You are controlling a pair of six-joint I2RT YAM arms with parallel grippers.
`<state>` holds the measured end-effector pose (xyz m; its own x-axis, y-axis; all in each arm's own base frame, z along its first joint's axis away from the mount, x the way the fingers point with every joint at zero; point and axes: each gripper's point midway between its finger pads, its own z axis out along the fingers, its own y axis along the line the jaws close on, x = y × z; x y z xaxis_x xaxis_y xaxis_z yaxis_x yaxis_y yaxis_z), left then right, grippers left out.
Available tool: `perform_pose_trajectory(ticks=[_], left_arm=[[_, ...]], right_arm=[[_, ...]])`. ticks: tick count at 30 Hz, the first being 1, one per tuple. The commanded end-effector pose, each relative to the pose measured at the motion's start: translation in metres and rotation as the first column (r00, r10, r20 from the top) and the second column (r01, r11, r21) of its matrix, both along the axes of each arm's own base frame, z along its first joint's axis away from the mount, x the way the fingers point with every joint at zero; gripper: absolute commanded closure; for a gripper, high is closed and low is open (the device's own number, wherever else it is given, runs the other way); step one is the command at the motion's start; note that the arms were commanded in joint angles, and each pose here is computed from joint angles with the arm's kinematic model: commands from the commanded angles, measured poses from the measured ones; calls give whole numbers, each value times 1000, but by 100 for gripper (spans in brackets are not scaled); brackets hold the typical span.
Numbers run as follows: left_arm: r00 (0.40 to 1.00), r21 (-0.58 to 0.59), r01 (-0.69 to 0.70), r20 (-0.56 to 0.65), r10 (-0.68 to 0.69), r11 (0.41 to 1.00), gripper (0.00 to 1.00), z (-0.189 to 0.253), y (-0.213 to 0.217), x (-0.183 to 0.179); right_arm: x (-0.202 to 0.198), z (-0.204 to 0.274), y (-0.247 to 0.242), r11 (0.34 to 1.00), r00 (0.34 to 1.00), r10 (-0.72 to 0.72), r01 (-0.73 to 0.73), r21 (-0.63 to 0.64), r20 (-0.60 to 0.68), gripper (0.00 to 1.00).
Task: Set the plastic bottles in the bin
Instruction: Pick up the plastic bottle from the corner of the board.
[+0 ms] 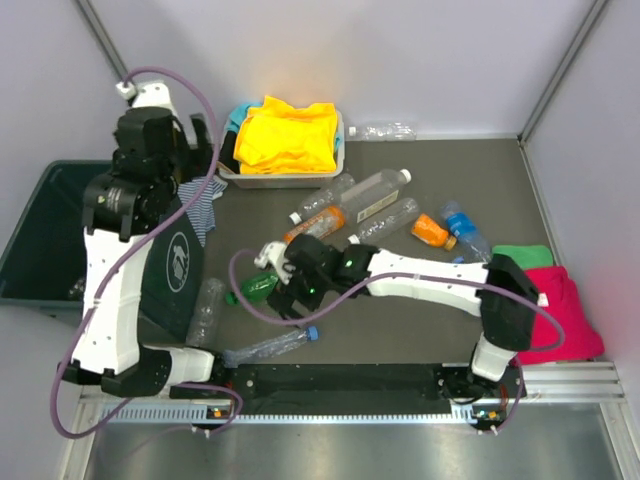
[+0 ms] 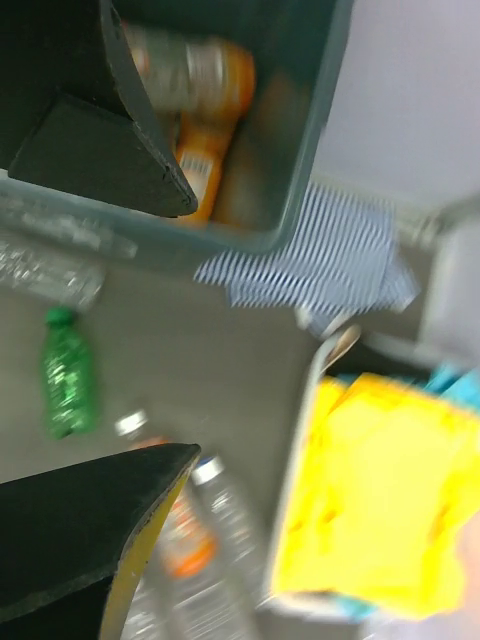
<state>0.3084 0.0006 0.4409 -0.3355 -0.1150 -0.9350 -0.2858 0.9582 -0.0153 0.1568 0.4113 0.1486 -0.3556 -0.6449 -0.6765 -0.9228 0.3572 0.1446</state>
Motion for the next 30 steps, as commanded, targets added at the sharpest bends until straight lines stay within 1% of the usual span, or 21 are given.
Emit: perform_pose_trajectory(ticks=[1,2,3,7,9,10,11,13,14,16,17,19,20,22,23,24,25,26,30], left_arm=[[964,-179,265,12,-267,948,1,-17,-60,12],[951,-206,300,-8,-308,931,1,-27,-69,11],[947,-229,310,-12,-321,923,1,-32,-74,11],[922,-299,359,-31,-385,884,1,-51,-91,9],[904,-336,390,-35,-425,857,1,-58,-101,4],[902,-346,392,-38,-430,852,1,-61,-102,3],[899,-354,395,-44,-437,848,1,-65,-104,1],[892,-370,406,-38,-451,835,1,-66,-107,-2],[890,-380,404,-45,-453,832,1,-69,-108,-2],[889,-387,405,-44,-456,828,1,-70,-109,-4],[889,-392,406,-42,-457,826,1,-70,-110,-6],[886,-399,411,-36,-462,820,1,-69,-111,-8],[886,-406,409,-39,-462,818,1,-70,-112,-8],[883,-414,413,-35,-467,811,1,-71,-113,-10],[883,-420,412,-33,-468,809,1,-71,-114,-11],[883,-423,414,-30,-469,806,1,-71,-114,-10],[882,-427,416,-27,-471,803,1,-71,-115,-12],[881,-432,417,-26,-473,799,1,-72,-116,-12],[876,-445,424,-20,-482,789,1,-72,-119,-12]], right_arm=[[-44,-38,10,983,983,165,-170,-63,-76,1],[-53,-41,16,979,977,194,-198,-49,-88,1],[-58,-47,18,975,973,208,-214,-54,-96,1],[-69,-78,23,967,966,221,-235,-97,-136,4],[-69,-86,27,971,968,204,-219,-100,-145,8],[-68,-90,28,971,968,200,-216,-103,-150,9],[-68,-97,27,971,970,189,-208,-117,-153,14],[-64,-104,30,975,974,172,-189,-115,-146,17],[-61,-108,30,980,980,140,-158,-124,-141,20],[-57,-115,31,985,985,113,-128,-118,-129,22],[-54,-119,30,986,989,89,-104,-127,-122,30],[-50,-121,30,990,993,60,-73,-122,-107,38],[-46,-118,30,992,995,33,-44,-114,-90,50],[-40,-117,25,994,997,6,-15,-110,-82,65],[-36,-116,24,994,997,-6,-2,-105,-74,81],[-33,-110,21,995,998,-18,12,-97,-67,90],[-28,-108,17,995,998,-33,27,-94,-62,96],[-23,-104,14,995,998,-45,40,-92,-50,100],[-9,-77,-4,994,997,-83,83,-68,10,100]])
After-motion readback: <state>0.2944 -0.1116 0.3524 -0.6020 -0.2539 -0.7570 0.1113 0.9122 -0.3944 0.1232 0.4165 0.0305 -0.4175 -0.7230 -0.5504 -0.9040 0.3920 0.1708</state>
